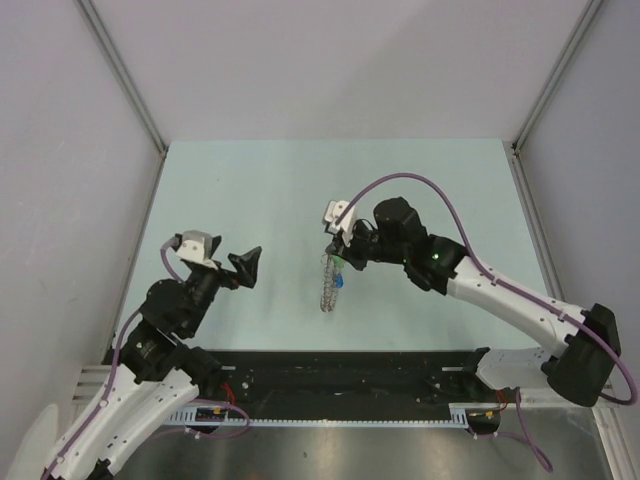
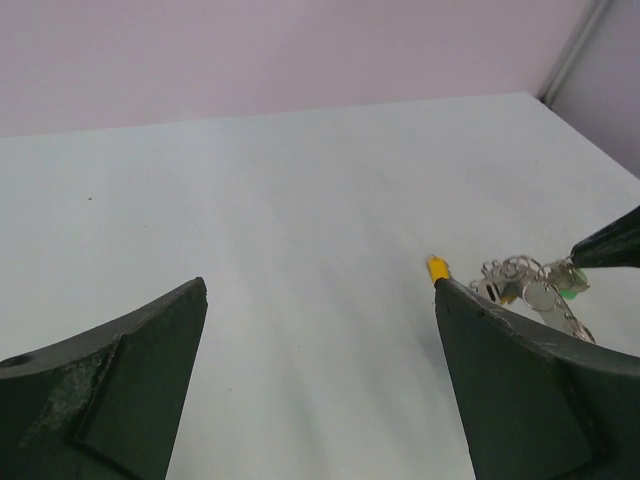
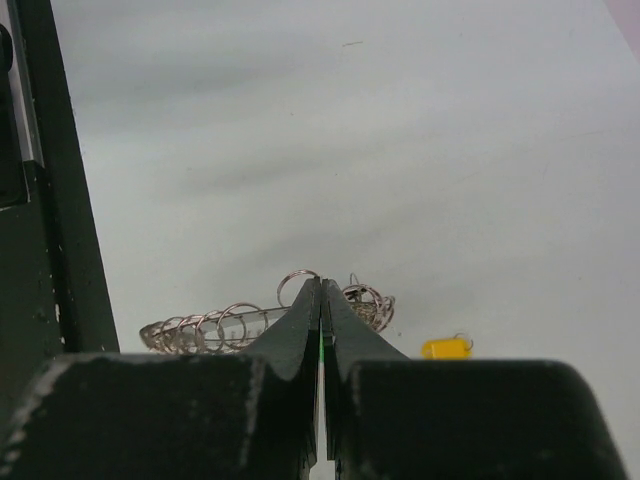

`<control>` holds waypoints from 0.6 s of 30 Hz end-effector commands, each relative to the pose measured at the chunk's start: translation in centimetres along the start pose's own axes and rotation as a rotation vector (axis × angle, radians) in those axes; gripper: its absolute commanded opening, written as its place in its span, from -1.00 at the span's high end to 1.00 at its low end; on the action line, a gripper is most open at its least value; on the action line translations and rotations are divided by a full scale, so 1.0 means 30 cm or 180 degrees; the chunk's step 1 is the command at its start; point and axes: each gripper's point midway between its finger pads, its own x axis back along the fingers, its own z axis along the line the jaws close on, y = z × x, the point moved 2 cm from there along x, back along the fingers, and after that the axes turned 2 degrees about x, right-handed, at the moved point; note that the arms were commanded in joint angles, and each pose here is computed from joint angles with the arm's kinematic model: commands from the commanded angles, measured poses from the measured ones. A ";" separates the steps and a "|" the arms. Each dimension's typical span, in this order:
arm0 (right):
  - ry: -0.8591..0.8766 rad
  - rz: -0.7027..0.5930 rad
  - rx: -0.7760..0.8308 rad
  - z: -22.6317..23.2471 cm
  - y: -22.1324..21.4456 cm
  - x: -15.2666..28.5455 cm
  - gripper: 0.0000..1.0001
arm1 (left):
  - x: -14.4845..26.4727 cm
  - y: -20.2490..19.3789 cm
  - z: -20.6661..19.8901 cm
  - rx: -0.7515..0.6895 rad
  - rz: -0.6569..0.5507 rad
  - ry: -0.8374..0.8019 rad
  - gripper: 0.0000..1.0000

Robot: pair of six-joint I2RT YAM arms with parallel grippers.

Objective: Put the keys on the keyring

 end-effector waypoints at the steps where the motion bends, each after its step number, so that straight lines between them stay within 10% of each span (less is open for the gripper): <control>1: -0.0038 -0.0226 0.0021 -0.044 0.118 -0.068 1.00 | 0.015 0.020 0.073 0.0239 -0.0151 0.0357 -1.00; 18: 0.0043 -0.0302 0.0164 -0.130 0.201 -0.342 1.00 | 0.058 0.081 0.158 0.0366 -0.0530 0.0567 -1.00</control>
